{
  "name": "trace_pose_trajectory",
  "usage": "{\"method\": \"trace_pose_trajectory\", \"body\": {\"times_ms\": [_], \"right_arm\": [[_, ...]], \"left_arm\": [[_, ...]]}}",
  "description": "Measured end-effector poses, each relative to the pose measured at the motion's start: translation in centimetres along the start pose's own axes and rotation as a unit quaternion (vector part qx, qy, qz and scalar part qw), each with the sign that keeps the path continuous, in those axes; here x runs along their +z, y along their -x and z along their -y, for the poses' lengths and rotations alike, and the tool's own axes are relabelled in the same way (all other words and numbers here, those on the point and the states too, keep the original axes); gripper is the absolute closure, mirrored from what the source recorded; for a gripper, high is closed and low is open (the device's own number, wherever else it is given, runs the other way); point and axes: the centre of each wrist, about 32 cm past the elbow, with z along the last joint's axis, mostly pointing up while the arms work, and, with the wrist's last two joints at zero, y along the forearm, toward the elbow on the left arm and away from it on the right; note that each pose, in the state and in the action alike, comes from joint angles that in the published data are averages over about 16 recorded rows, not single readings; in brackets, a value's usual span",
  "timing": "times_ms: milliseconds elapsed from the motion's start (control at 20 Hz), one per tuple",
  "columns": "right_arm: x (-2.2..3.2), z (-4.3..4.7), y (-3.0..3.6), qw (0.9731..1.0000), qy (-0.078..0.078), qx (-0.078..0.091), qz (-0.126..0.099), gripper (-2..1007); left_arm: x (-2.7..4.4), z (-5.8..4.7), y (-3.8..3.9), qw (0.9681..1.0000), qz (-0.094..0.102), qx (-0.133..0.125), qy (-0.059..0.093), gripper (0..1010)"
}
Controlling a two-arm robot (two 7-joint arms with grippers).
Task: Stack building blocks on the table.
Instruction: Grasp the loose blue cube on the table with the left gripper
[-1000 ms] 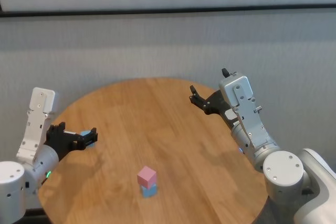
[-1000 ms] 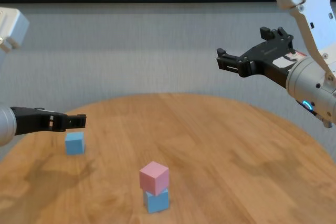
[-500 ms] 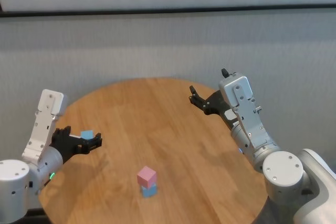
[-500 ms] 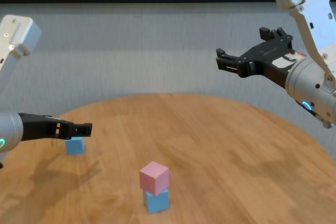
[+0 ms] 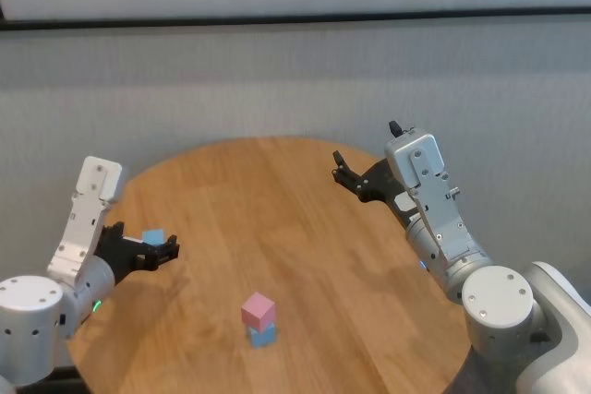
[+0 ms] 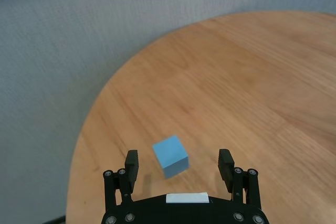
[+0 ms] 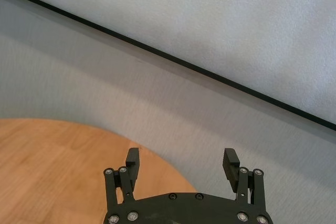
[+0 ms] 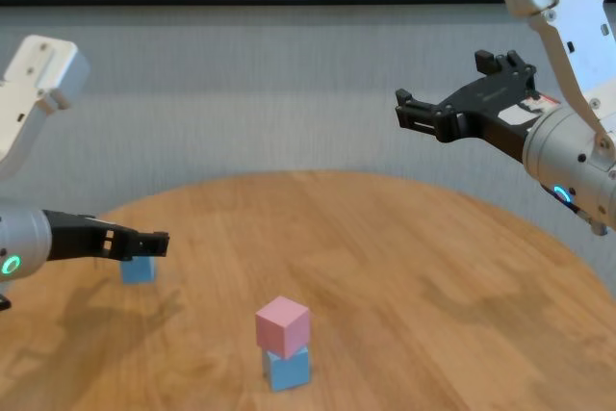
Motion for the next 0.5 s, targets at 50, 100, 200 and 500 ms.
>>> {"method": "trace_pose_trajectory", "body": {"times_ms": [50, 100, 200, 500], "right_arm": [[0.00, 0.00, 0.00, 1.0000, 0.000, 0.000, 0.000, 4], [0.00, 0.00, 0.00, 1.0000, 0.000, 0.000, 0.000, 4], [0.01, 0.00, 0.01, 1.0000, 0.000, 0.000, 0.000, 4], [0.01, 0.00, 0.01, 1.0000, 0.000, 0.000, 0.000, 4]], "left_arm": [[0.00, 0.10, 0.03, 1.0000, 0.001, 0.001, -0.001, 11], [-0.01, 0.20, 0.07, 1.0000, 0.002, 0.001, -0.002, 11], [-0.02, 0.40, 0.14, 1.0000, 0.003, 0.001, -0.005, 11], [-0.10, 0.95, 0.37, 0.9999, 0.003, -0.003, -0.012, 11]]}}
